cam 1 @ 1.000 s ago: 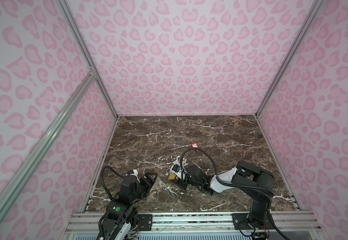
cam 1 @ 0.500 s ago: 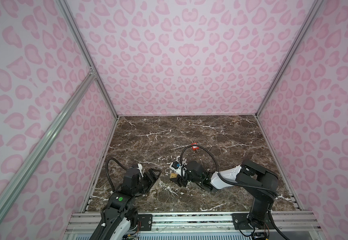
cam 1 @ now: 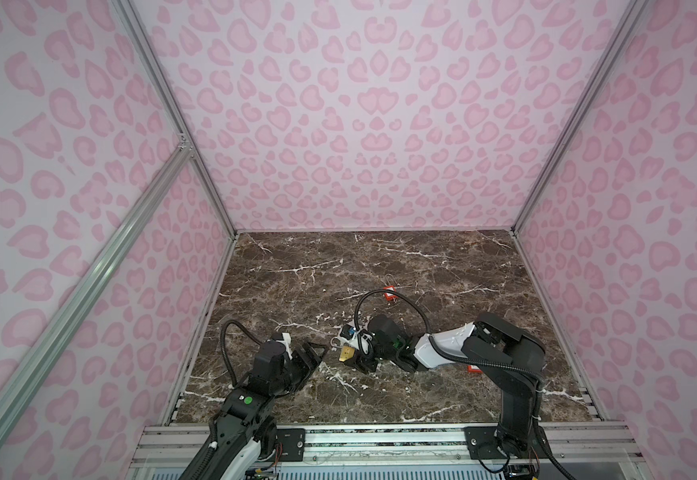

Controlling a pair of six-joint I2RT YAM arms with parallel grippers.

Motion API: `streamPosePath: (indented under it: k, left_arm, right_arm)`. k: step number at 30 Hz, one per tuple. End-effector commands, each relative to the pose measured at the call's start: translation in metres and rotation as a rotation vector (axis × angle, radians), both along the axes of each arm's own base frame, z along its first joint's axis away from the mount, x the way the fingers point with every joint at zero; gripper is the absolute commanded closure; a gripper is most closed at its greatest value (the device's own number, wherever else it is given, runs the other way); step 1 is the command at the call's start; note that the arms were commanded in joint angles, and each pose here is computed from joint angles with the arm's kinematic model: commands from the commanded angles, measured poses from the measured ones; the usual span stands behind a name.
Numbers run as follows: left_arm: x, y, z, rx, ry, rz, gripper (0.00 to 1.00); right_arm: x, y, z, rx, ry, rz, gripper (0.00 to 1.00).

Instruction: Lock with the key

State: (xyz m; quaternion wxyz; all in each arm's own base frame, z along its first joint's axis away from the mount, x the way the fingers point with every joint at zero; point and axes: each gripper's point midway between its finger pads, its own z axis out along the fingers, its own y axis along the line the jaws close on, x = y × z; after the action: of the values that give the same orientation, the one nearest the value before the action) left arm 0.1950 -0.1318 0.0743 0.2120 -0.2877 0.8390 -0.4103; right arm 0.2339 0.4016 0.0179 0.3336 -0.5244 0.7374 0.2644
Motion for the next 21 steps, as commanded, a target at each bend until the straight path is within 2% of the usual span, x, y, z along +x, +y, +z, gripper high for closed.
streamPosePath:
  k: [1,3,10,13,21]
  left_arm:
    - [0.007,-0.002,0.001,-0.02,-0.027,0.012,0.12]
    - [0.006,-0.003,-0.002,-0.028,-0.025,0.012,0.11]
    - [0.007,-0.002,-0.003,-0.035,-0.045,0.024,0.11]
    - [0.008,-0.001,-0.003,-0.031,-0.057,0.024,0.11]
    - [0.006,-0.012,0.0,-0.02,-0.084,-0.069,0.14]
  right_arm:
    - [-0.006,-0.009,-0.016,-0.062,0.025,0.01,0.32]
    - [-0.007,-0.008,-0.015,-0.062,0.019,0.014,0.33]
    - [-0.011,-0.005,-0.018,-0.101,0.018,0.039,0.49]
    - [-0.013,-0.003,-0.009,-0.061,0.024,0.039,0.49]
    - [-0.003,0.005,0.032,0.147,0.09,-0.003,0.52]
